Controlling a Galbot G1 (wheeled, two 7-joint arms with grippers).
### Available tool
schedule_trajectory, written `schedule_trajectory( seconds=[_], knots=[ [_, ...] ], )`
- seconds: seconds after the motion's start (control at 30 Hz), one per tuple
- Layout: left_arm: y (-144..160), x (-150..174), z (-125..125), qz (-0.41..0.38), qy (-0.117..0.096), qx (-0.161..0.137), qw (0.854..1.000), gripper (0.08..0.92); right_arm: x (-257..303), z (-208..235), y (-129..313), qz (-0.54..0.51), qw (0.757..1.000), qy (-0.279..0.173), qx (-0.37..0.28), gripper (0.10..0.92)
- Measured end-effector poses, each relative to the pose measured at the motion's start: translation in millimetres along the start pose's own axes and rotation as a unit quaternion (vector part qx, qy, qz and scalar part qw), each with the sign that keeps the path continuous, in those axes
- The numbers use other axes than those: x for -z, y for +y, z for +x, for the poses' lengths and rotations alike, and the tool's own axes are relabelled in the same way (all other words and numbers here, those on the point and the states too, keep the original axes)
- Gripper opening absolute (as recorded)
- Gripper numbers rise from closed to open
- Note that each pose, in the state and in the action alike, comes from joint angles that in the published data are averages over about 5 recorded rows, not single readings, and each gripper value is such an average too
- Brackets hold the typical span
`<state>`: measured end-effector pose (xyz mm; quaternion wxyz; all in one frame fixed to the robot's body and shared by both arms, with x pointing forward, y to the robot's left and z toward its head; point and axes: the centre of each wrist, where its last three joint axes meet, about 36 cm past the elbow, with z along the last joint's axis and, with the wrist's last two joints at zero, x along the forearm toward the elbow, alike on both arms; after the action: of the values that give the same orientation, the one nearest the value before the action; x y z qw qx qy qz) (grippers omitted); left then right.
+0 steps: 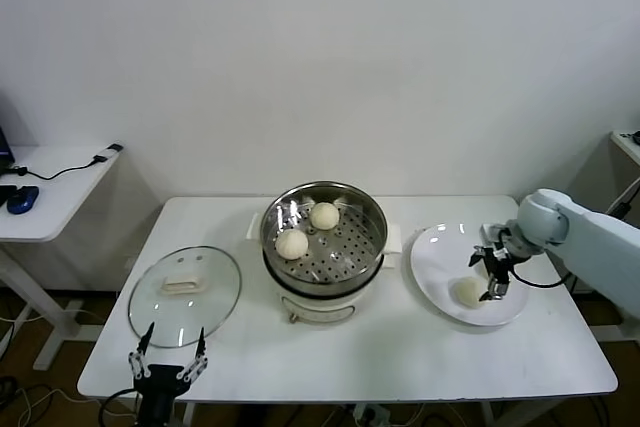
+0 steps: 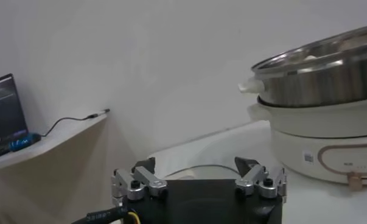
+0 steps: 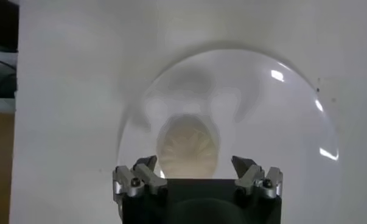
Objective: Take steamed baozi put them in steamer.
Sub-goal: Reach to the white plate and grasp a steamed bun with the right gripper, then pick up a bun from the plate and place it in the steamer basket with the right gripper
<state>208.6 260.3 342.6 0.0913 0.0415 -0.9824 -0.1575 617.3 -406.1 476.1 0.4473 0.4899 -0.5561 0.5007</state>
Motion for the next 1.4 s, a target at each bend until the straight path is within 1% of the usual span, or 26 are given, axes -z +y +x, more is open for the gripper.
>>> schedule_trajectory(
  seconds=[0.2, 0.43, 0.53, 0.7, 0.93, 1.27, 1.4],
  knots=[
    [-1, -3, 1, -0.002, 0.004, -0.001, 1.0, 0.823, 4, -20, -2, -0.002, 1.0, 0.004, 0.01, 0.823],
    [-2, -6, -1, -0.004, 0.006, -0.001, 1.0, 0.823, 7, -31, -6, -0.006, 1.0, 0.005, 0.017, 0.821],
    [-2, -6, -1, -0.005, 0.006, -0.001, 1.0, 0.823, 5, -33, -7, -0.009, 1.0, 0.006, 0.02, 0.797],
    [-2, -6, -1, -0.006, 0.006, -0.001, 1.0, 0.823, 3, -32, -9, -0.013, 1.0, 0.006, 0.023, 0.702],
    [-2, -7, -1, -0.008, 0.008, -0.001, 1.0, 0.823, -2, -30, -11, -0.02, 0.999, 0.005, 0.026, 0.628],
    [-3, -7, 0, -0.01, 0.01, -0.003, 1.0, 0.823, -6, -25, -12, -0.02, 0.999, 0.003, 0.026, 0.607],
    [-2, -6, 1, -0.011, 0.01, -0.003, 1.0, 0.823, -1, -17, -17, -0.002, 1.0, 0.0, 0.024, 0.603]
  ],
)
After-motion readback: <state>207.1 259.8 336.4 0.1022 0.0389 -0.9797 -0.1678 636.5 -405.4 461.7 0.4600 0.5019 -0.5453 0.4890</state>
